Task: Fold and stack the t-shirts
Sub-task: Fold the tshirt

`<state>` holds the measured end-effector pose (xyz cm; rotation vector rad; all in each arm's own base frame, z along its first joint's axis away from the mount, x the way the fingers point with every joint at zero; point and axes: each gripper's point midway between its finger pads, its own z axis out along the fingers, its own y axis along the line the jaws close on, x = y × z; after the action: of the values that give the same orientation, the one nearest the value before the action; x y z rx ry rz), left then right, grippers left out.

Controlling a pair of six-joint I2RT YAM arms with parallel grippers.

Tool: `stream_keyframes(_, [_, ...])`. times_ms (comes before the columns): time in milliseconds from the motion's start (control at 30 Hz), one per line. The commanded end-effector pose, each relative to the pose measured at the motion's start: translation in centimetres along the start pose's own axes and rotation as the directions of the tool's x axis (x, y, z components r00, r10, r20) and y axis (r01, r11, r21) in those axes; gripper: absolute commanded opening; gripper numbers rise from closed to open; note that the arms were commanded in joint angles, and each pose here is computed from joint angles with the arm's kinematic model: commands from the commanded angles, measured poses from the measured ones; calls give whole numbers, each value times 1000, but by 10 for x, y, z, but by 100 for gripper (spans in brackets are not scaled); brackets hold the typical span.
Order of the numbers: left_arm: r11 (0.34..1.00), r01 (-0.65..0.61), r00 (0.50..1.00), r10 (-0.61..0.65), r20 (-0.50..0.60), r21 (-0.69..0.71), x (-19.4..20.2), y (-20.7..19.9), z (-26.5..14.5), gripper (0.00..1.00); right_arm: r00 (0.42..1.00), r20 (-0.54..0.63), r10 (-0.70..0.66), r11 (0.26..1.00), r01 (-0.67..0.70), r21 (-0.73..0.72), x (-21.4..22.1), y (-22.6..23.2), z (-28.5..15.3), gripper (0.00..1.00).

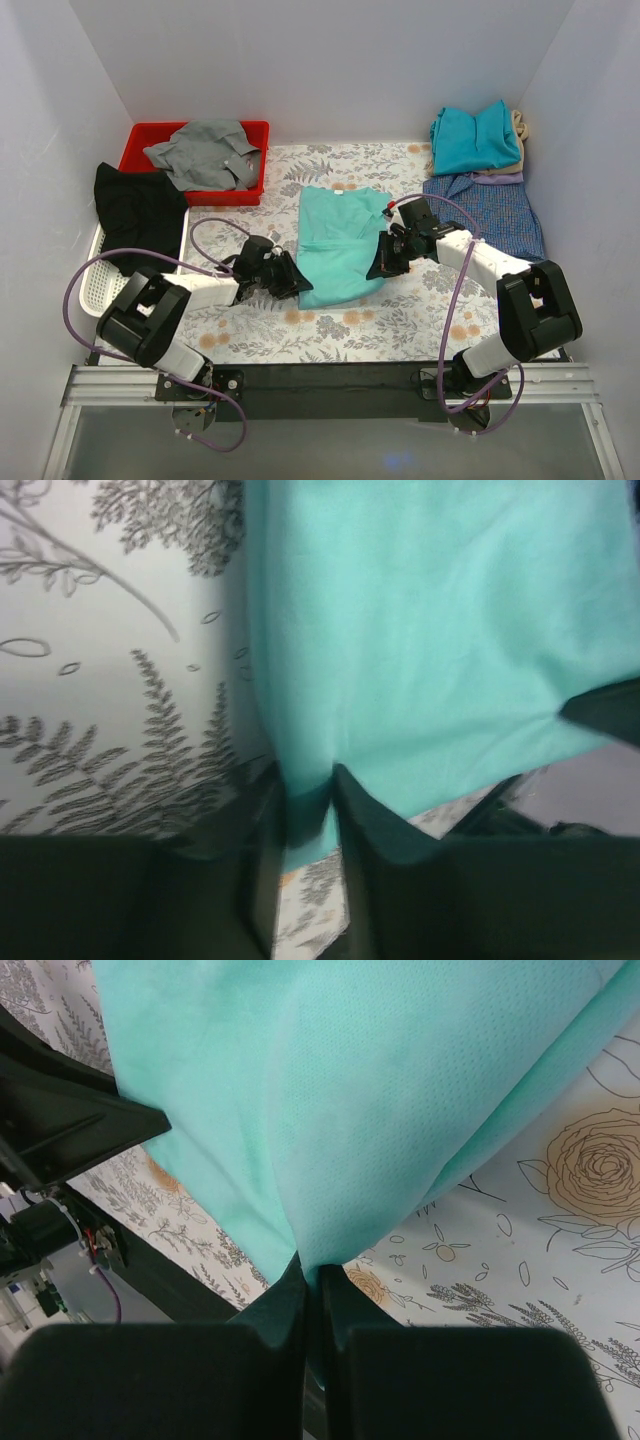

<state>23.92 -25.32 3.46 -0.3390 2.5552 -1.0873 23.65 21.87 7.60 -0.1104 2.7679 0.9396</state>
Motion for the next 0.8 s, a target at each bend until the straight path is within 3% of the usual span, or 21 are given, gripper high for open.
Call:
stream_keyframes(0, [996, 7, 1000, -8, -8, -89, 14, 28, -2, 18, 999, 45, -12, 1000, 13, -18, -6, 6, -5, 1])
stream_keyframes(67, [995, 8, 1000, -9, -9, -103, 16, 29, -7, 4, 999, 50, -12, 1000, 12, -14, -6, 5, -6, 1])
stream_keyframes(133, [994, -3, 1000, 1, -19, -108, 19, 30, -11, 14, 999, 48, -6, 1000, 6, -6, -3, 2, -6, 1])
stream_keyframes(167, [995, -12, 1000, 11, -12, -101, 19, 28, -15, 29, 999, 50, -5, 1000, 5, -5, -3, 2, -6, 1])
stream_keyframes(200, [995, -17, 1000, 16, -12, -97, 20, 28, -16, 30, 999, 50, -3, 1000, 3, -3, -2, 1, -5, 1])
stream_keyframes(300, [994, -24, 1000, 25, 11, -104, 18, 30, -19, 0, 999, 48, 3, 1000, -3, -1, 0, -1, -4, 1])
stream_keyframes(767, [989, -98, 994, 91, -67, -108, 7, 3, -19, 0, 999, 36, 15, 999, -14, -32, 18, 1, -11, 1])
